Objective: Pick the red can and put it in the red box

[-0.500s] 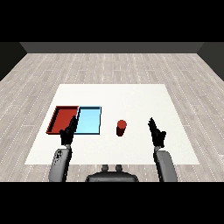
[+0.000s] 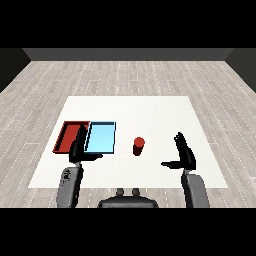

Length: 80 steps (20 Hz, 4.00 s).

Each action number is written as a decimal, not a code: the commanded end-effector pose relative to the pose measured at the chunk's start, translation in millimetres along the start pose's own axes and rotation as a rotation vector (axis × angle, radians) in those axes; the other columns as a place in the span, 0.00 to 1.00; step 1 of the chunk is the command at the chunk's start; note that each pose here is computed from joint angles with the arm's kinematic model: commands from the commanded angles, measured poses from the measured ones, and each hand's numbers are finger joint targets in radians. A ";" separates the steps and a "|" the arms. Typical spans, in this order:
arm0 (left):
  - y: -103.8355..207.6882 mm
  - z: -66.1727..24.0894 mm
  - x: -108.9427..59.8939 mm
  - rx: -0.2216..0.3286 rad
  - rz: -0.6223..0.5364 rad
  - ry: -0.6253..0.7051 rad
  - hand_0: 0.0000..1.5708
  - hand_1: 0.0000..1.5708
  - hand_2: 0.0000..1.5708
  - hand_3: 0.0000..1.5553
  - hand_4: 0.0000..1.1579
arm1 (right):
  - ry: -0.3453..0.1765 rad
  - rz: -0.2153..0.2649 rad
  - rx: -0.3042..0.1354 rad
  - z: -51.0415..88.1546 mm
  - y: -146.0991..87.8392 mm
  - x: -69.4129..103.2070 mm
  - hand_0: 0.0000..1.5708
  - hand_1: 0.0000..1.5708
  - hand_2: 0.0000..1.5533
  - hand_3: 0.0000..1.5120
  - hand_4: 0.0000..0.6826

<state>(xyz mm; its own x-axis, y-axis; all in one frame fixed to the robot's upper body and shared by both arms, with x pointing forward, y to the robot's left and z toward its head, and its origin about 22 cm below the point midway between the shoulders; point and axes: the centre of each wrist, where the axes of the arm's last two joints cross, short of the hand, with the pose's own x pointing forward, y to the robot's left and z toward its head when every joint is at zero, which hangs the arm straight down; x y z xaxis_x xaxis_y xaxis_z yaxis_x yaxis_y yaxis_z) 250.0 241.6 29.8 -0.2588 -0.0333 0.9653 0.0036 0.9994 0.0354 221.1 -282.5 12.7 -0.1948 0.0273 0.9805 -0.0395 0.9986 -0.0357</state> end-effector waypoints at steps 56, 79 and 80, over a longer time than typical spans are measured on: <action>-0.9 -3.6 -27.1 0.016 0.045 -0.192 0.00 0.00 0.00 0.00 0.00 | -0.040 -0.274 0.117 -57.8 91.7 -73.2 0.00 0.00 0.00 0.00 0.00; -2.8 11.5 -1.7 0.003 0.052 -0.203 0.00 0.00 0.00 0.00 0.00 | 0.021 -0.274 0.105 -75.8 129.1 -95.5 0.00 0.00 0.00 0.00 0.00; 5.7 6.1 -20.8 0.015 0.057 -0.187 0.00 0.00 0.00 0.00 0.00 | 0.000 -0.287 0.120 -72.0 128.9 -100.2 0.00 0.00 0.00 0.00 0.00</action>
<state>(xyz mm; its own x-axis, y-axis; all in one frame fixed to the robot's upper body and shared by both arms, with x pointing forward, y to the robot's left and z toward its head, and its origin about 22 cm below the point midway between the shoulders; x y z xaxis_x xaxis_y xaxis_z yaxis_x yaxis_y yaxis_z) 248.2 250.3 15.5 -0.4406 0.0240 0.8974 0.0128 0.9997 -0.0204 298.0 -156.9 -71.4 -0.1557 -0.2391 0.9584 -0.1963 0.9584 0.2072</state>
